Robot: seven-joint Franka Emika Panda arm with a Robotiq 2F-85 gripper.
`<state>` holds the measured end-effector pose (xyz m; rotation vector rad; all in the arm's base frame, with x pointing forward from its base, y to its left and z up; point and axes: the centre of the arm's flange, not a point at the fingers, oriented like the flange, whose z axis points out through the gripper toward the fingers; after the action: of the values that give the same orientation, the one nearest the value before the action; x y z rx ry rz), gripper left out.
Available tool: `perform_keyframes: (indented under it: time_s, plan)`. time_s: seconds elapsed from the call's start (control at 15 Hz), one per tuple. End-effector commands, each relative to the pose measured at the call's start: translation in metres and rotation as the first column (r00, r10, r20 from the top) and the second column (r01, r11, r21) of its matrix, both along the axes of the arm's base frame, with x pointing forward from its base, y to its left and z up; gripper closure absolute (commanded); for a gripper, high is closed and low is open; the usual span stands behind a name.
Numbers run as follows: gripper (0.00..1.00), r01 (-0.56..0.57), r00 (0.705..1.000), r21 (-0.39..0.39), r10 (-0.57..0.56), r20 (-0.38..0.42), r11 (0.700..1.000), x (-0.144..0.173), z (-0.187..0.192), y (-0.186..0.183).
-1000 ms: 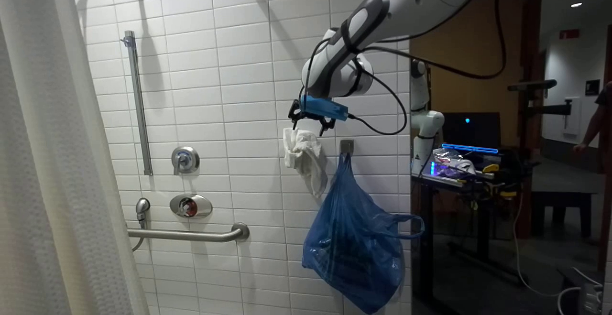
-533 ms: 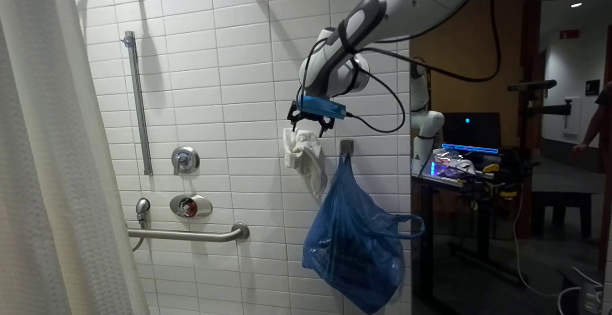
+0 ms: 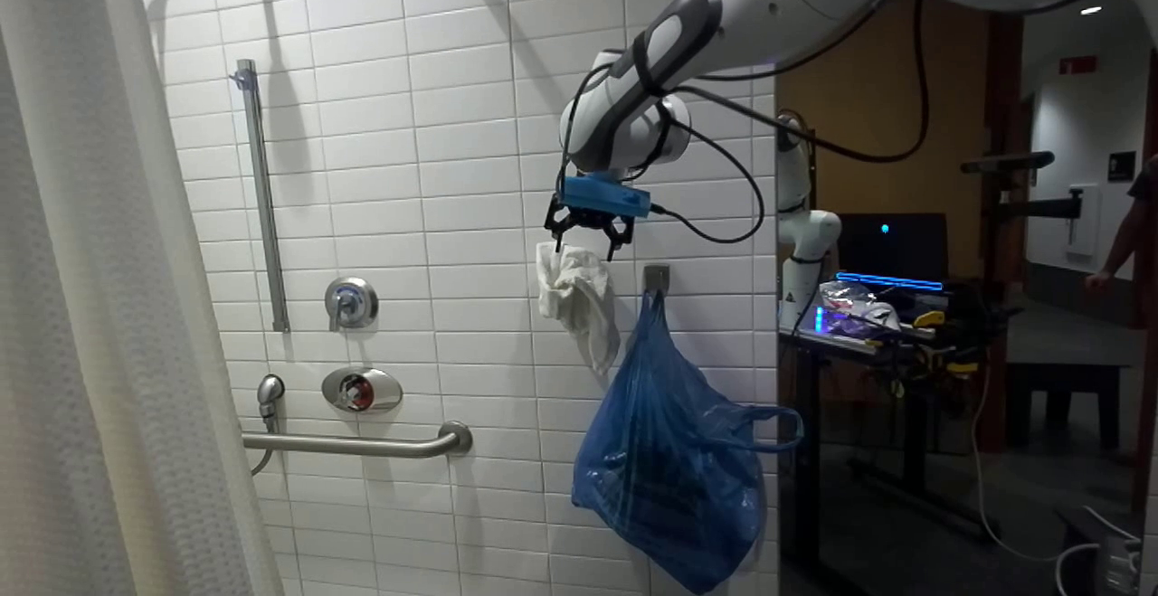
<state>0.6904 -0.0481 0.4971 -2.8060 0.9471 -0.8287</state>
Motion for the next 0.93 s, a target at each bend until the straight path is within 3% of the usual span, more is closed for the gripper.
perform_keyframes:
  time_s: [0.0,0.87]
  plan:
    - [0.00,0.016,0.999,-0.004,-0.016,-0.034,1.000,0.0217,0.0049,-0.0037]
    - [0.00,0.000,0.992,-0.017,-0.002,-0.126,1.000,0.0211,0.0041,-0.0020]
